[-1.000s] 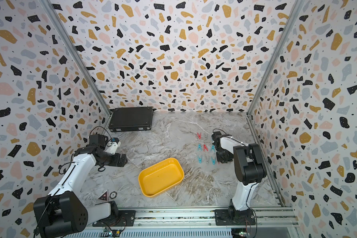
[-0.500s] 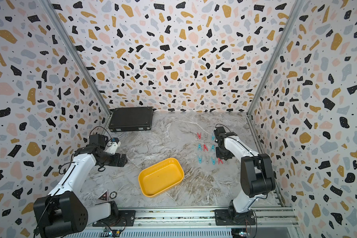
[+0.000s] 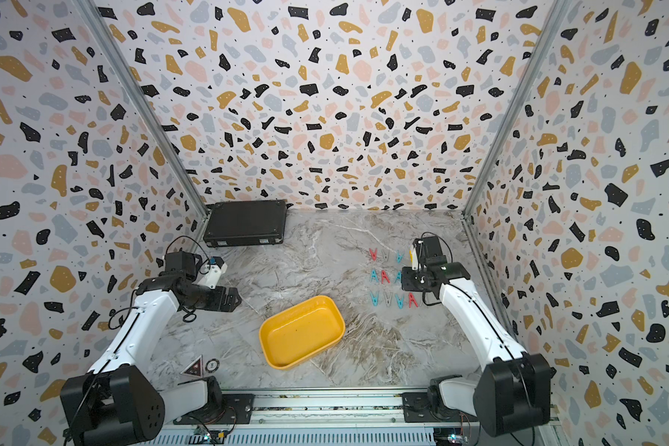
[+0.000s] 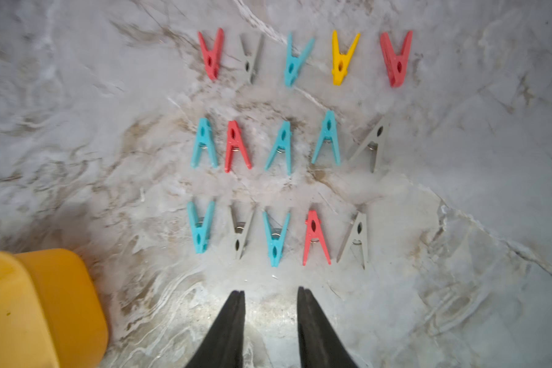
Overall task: Take the clothespins out of the storage box
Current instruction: Reset both arms
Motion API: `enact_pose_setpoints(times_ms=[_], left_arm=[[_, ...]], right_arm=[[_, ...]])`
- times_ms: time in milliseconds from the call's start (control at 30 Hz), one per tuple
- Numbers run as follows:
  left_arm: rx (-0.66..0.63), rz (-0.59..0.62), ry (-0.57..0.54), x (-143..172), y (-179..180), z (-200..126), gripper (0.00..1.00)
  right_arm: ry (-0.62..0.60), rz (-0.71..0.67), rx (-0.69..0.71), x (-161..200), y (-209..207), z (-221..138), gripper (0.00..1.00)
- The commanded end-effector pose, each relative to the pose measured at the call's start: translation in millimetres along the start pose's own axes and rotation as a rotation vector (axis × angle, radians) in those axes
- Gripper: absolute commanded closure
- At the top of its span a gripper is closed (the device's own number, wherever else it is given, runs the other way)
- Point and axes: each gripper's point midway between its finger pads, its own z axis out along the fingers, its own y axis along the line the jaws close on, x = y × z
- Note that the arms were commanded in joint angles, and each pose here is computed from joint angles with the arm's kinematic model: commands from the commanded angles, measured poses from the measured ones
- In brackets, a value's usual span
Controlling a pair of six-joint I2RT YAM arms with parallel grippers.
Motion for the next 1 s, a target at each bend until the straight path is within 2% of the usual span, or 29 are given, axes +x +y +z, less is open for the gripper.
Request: enact_pose_setpoints(times_ms=[0,100,167,200,233,333,400,600,700,867,967], left_arm=[[0.087,0.048,-0.114,-22.3,-14.8,-5.4,0.00],[0.111,0.056,-0.199,-39.2,-16.4,-2.1,0.00],[0.106,0.060,-0.275,-52.7,-14.4,-1.1,0.00],[0.103,0.060,-0.303,-56.6,-13.3,0.2,0.00],[0.089,0.060,-0.346,-64.4,-10.1,0.7,0.00],[0.067,0.054,-0.450,-77.3,-5.1,1.6,0.00],[0.058,0.076,-0.528,-84.0,-4.6,1.2,0.00],[0.090,0.098,-0.607,-85.3,-11.4,11.1,0.00],[0.078,0.101,-0.677,-82.9,-10.8,16.0,0.00],[0.064,0.046,-0.731,-78.4,-3.7,34.5,0.00],[0.016,0.055,-0.860,-81.4,1.4,31.7,0.00]], right_arm=[[-0.178,-0.033,-0.093,-15.6,14.1,-13.7,0.54],[-0.276,-0.012,-0.019,-17.4,-1.8,-19.6,0.39],[-0.330,-0.040,0.007,-16.4,-7.7,-16.7,0.36],[-0.349,-0.038,0.021,-14.4,-11.2,-14.6,0.28],[-0.387,-0.042,0.037,-16.1,-14.9,-14.9,0.02],[-0.447,-0.016,0.066,-14.4,-22.8,-19.0,0.01],[-0.435,-0.039,0.052,-9.9,-20.0,-21.1,0.01],[-0.414,-0.067,0.052,0.7,-20.2,-25.7,0.01],[-0.452,-0.092,0.065,-0.3,-22.0,-31.2,0.01],[-0.552,-0.153,0.038,-2.2,-16.8,-36.1,0.01],[-0.604,-0.219,0.055,-0.2,-18.0,-33.3,0.01]])
